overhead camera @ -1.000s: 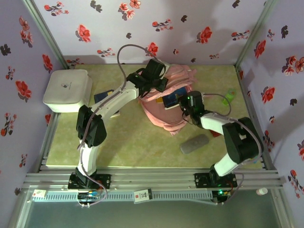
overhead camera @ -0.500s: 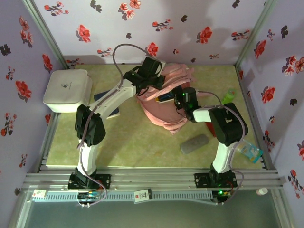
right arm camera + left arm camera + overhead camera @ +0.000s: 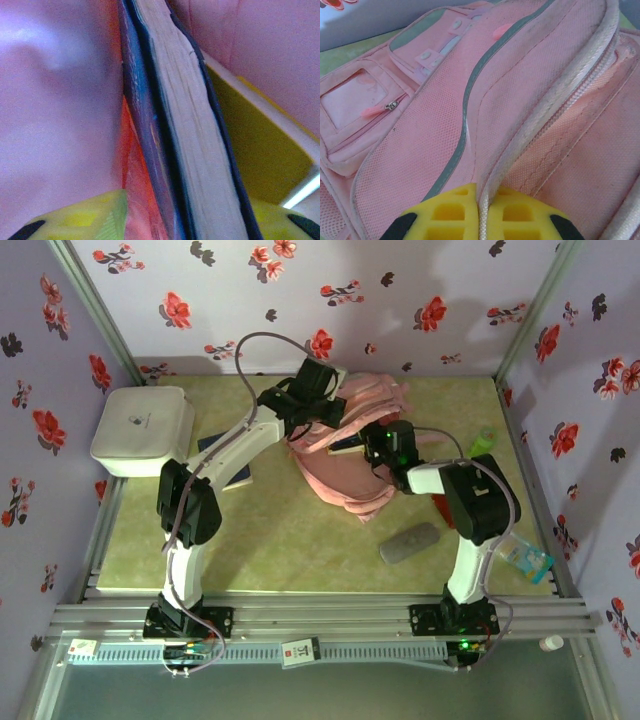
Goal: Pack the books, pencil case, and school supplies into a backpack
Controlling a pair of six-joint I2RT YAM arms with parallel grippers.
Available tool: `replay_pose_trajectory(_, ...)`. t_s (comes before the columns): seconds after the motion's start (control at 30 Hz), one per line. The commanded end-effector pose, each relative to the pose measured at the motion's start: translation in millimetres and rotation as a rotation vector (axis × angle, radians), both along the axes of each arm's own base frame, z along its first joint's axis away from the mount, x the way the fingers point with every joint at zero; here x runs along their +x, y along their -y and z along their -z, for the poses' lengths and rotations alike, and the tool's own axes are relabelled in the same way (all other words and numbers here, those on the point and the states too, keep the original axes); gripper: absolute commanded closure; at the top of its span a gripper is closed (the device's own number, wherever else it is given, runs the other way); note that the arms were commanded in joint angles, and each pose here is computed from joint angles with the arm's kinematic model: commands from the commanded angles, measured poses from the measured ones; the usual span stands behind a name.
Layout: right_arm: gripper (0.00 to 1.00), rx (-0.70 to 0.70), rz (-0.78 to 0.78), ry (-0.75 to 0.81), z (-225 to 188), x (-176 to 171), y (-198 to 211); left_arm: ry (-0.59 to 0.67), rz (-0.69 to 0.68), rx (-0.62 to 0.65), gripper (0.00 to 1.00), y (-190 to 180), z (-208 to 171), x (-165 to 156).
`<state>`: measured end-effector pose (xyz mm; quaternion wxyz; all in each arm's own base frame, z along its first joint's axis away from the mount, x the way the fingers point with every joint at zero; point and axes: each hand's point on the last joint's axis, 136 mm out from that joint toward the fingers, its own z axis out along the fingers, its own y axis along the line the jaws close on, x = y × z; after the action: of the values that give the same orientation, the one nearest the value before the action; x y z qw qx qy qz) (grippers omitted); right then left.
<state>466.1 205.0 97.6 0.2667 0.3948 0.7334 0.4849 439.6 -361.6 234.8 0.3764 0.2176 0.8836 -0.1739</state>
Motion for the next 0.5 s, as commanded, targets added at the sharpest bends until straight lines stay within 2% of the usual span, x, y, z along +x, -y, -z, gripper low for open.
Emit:
replay_pose_trajectory(0.0, 0.49, -0.016, -0.014, -0.002, -19, -13, 14, 0.087, -0.048, -0.113, 1.0, -12, -59, 7)
replay_pose_trajectory(0.27, 0.46, -0.11, 0.063, -0.071, -21, -63, 62, 0.048, -0.06, -0.112, 1.0, -17, -45, 9)
replay_pose_trajectory(0.4, 0.42, -0.239, 0.148, -0.09, -27, -87, 95, 0.017, -0.059, -0.112, 1.0, -19, -35, 7)
replay_pose_trajectory(0.43, 0.4, -0.282, 0.173, -0.087, -32, -93, 104, 0.006, -0.06, -0.111, 0.98, -20, -31, 6)
replay_pose_trajectory(0.47, 0.38, -0.319, 0.193, -0.084, -37, -97, 111, -0.004, -0.06, -0.111, 0.92, -21, -28, 4)
